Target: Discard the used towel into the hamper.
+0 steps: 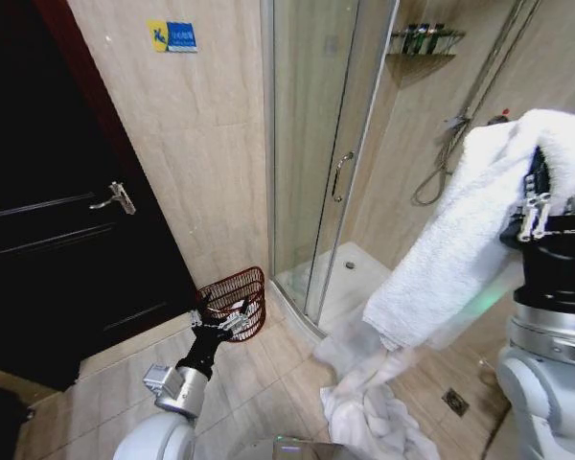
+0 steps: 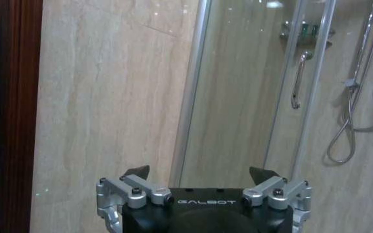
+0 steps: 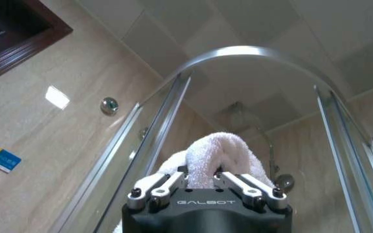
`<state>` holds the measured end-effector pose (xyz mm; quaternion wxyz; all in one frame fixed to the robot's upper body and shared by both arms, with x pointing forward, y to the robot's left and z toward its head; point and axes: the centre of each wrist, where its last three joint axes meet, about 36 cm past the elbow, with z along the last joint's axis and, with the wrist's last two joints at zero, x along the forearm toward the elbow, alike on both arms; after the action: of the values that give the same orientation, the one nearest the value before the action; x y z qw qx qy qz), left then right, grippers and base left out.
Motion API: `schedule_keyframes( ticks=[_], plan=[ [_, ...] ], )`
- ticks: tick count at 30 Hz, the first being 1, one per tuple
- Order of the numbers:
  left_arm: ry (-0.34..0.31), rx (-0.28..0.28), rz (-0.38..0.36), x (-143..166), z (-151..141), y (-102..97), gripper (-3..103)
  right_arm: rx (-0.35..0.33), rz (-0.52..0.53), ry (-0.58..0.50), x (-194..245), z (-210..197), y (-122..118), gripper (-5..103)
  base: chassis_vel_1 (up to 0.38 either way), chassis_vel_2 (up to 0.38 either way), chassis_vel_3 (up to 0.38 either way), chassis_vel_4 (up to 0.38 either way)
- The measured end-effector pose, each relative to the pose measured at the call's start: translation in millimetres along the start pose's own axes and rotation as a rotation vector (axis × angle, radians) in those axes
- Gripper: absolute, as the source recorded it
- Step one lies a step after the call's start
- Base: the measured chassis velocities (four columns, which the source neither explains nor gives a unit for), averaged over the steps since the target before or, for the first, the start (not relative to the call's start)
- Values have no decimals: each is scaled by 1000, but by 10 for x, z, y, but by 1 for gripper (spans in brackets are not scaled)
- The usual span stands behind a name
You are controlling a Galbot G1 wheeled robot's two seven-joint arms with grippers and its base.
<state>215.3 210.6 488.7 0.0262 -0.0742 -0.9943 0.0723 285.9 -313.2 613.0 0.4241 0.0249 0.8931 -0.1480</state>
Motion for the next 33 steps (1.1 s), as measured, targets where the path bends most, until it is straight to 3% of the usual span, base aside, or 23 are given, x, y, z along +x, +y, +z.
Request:
schedule_keyframes(
  ticks=[21,33],
  plan=[
    [0,-1,0,0,0,1,100,-29,-32,-8,12,13,44,13,173,172,-166,-170],
    [0,0,0,0,0,-1,100,-55,-40,-11,-1,12,53,13,-14,-13,20,0]
  ],
)
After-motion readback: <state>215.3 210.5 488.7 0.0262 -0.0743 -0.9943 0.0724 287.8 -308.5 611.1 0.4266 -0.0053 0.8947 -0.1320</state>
